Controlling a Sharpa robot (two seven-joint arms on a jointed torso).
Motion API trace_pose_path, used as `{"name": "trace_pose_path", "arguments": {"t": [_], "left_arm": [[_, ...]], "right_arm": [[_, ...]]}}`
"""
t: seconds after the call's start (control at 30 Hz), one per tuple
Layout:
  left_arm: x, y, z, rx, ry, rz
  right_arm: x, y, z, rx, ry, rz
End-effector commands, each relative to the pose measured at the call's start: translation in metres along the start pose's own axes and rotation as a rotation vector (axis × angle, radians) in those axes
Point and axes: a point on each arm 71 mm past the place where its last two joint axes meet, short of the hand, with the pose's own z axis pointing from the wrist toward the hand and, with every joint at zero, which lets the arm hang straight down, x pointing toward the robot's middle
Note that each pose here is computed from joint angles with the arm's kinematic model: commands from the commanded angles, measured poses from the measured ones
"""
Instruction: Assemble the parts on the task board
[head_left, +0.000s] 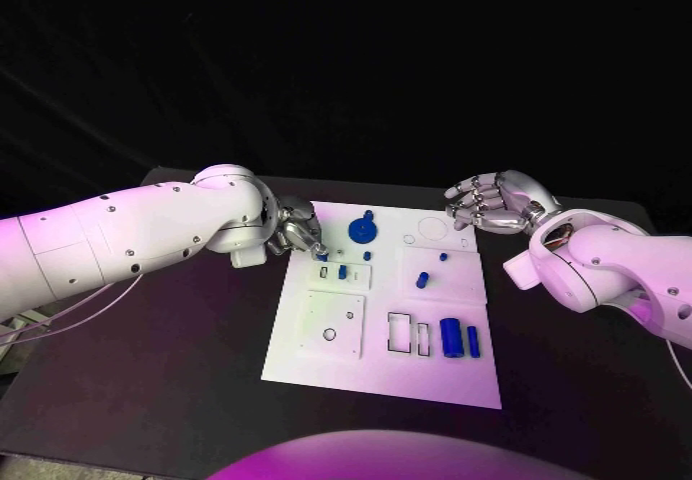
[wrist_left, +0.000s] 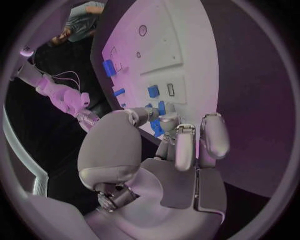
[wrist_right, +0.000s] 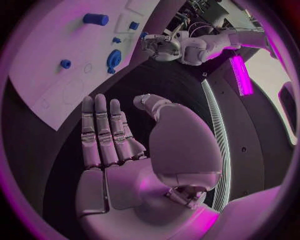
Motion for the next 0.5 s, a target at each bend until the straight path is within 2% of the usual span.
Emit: {"name": "trace_pose_path", "arguments": {"t": [0.03, 0.5], "left_arm": [[0.0026, -0.0032, 0.0002, 0.009, -0.046, 0.069], [0.0146, -0.004, 0.0034, -0.012, -0.019, 0.11]], "right_arm": [[0.001, 0.0, 0.0, -0.007, 0.01, -0.005], [0.001, -0.001, 0.0, -0.006, 0.009, -0.004]]}}
